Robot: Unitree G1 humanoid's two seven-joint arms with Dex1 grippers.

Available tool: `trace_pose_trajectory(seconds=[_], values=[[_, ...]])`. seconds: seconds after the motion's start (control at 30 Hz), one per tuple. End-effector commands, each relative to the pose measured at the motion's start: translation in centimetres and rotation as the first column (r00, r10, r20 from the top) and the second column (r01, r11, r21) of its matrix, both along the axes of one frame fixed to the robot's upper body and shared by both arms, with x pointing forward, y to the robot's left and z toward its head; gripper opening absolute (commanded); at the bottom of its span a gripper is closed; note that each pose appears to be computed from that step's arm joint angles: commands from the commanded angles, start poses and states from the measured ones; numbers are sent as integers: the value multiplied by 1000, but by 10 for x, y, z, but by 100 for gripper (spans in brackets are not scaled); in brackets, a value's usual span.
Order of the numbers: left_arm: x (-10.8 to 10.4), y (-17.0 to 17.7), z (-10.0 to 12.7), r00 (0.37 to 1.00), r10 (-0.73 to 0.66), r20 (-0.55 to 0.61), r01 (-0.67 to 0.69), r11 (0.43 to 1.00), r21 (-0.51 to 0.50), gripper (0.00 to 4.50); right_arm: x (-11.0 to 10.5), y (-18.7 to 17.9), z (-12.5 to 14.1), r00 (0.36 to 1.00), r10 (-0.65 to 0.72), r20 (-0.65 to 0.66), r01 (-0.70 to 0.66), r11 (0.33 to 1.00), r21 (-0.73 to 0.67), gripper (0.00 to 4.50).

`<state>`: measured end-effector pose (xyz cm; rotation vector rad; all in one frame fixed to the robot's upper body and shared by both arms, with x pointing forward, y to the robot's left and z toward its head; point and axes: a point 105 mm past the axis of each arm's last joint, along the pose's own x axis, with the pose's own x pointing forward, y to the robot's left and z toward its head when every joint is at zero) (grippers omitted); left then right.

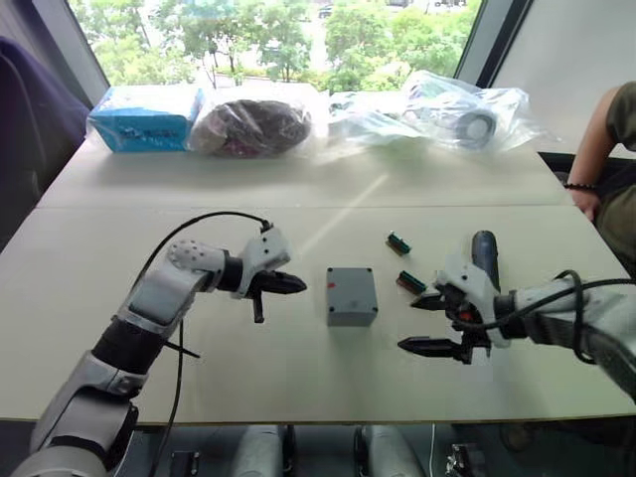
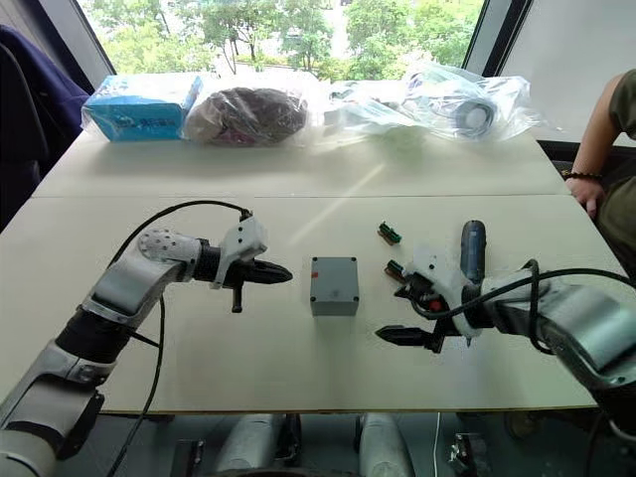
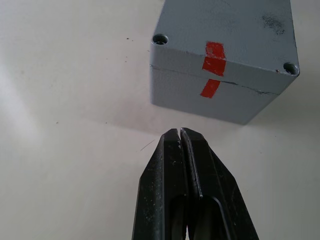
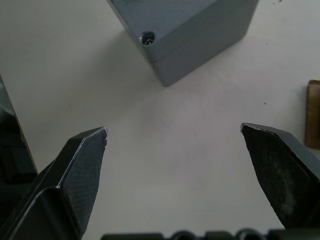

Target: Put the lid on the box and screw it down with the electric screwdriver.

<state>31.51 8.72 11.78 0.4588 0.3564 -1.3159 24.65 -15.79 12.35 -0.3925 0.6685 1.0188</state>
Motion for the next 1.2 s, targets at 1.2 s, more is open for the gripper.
trace_pose_trajectory(seconds=[1.2], values=[[-12, -9, -5, 981, -192, 28, 188, 976, 110, 0, 35, 21, 10, 972, 58, 227, -63, 998, 14, 445]])
